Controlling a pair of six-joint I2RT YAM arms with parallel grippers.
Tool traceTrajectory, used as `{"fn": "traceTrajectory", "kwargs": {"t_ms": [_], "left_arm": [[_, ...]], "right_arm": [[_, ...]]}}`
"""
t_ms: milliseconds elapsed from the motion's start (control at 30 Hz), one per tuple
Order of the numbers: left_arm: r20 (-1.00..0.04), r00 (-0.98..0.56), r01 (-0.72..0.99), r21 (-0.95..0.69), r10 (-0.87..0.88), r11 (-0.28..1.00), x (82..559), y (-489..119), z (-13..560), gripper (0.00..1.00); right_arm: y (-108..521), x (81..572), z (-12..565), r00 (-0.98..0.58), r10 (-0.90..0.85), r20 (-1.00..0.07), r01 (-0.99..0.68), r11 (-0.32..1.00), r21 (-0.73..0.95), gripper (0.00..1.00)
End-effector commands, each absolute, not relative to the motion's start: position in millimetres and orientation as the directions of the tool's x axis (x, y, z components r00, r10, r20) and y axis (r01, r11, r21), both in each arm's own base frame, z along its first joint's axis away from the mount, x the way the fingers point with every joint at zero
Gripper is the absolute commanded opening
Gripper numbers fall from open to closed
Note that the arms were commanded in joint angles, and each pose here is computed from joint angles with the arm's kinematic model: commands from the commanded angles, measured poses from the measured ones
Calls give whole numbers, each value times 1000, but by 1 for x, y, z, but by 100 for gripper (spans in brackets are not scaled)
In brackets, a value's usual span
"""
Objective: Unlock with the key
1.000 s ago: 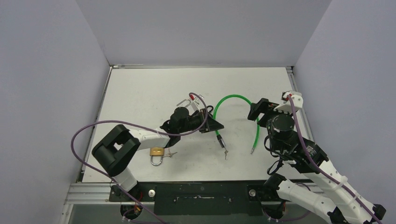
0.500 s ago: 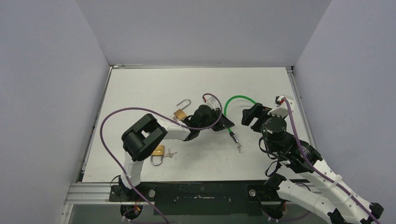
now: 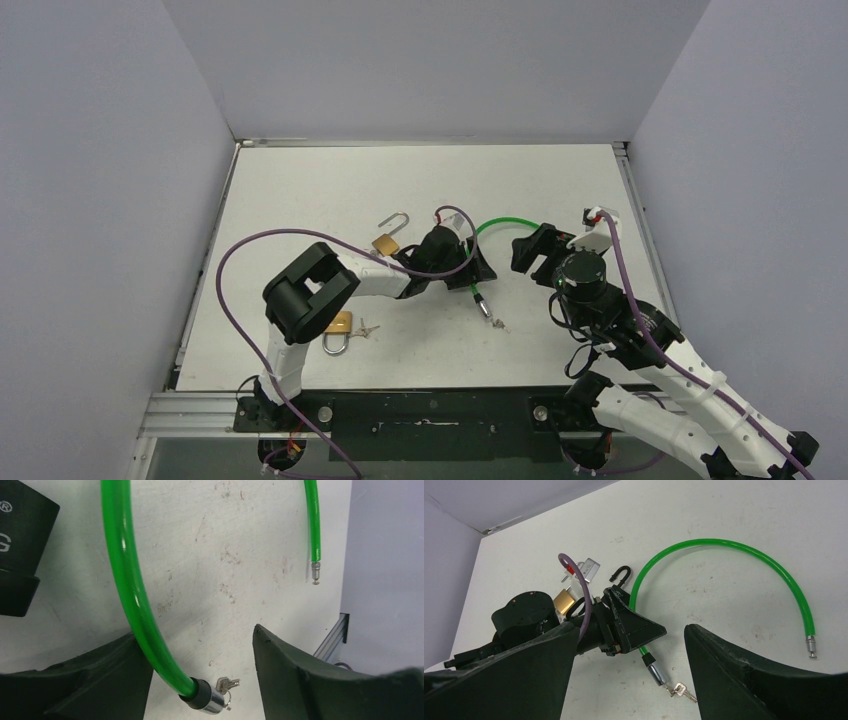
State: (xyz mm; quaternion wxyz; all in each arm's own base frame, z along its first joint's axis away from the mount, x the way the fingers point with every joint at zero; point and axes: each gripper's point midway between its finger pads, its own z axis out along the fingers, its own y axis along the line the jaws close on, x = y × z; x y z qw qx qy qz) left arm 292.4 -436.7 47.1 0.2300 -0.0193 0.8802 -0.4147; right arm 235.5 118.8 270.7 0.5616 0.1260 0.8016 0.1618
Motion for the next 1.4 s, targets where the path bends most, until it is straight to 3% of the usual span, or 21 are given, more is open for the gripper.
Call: {"fn": "traceTrajectory", "kwargs": {"t_ms": [0, 100, 300, 533, 700, 867, 1133, 1367], "left_arm": [[-530, -831, 293, -674, -167, 678, 297, -427, 90, 70], [-565, -816, 320, -618, -123, 718, 293, -413, 92, 77], [-635, -767, 332, -514, -91, 791, 289, -376, 111, 81], [-734, -672, 183, -294, -98, 938, 288, -283, 130, 76], [-753, -636, 20, -233, -167, 972, 284, -206, 137, 72], [-831, -491, -117, -234, -261, 965, 280, -141, 186, 65], [-914, -196, -100, -343, -356, 934, 258, -90, 285, 67], [-915, -127, -106, -371, -382, 923, 240, -67, 305, 70]], "right_arm": [[123, 239, 275, -322, 401, -858, 5, 907, 422, 79], [123, 240, 275, -322, 395, -860, 5, 909, 416, 79], [130, 241, 273, -336, 392, -856, -18, 906, 422, 79], [159, 243, 255, -410, 350, -842, -106, 899, 425, 78], [216, 241, 221, -534, 236, -812, -283, 855, 435, 70], [281, 221, 176, -601, 85, -795, -390, 837, 384, 67], [379, 196, 110, -693, -116, -711, -499, 789, 357, 62], [448, 181, 81, -713, -212, -668, -580, 713, 394, 44]]}}
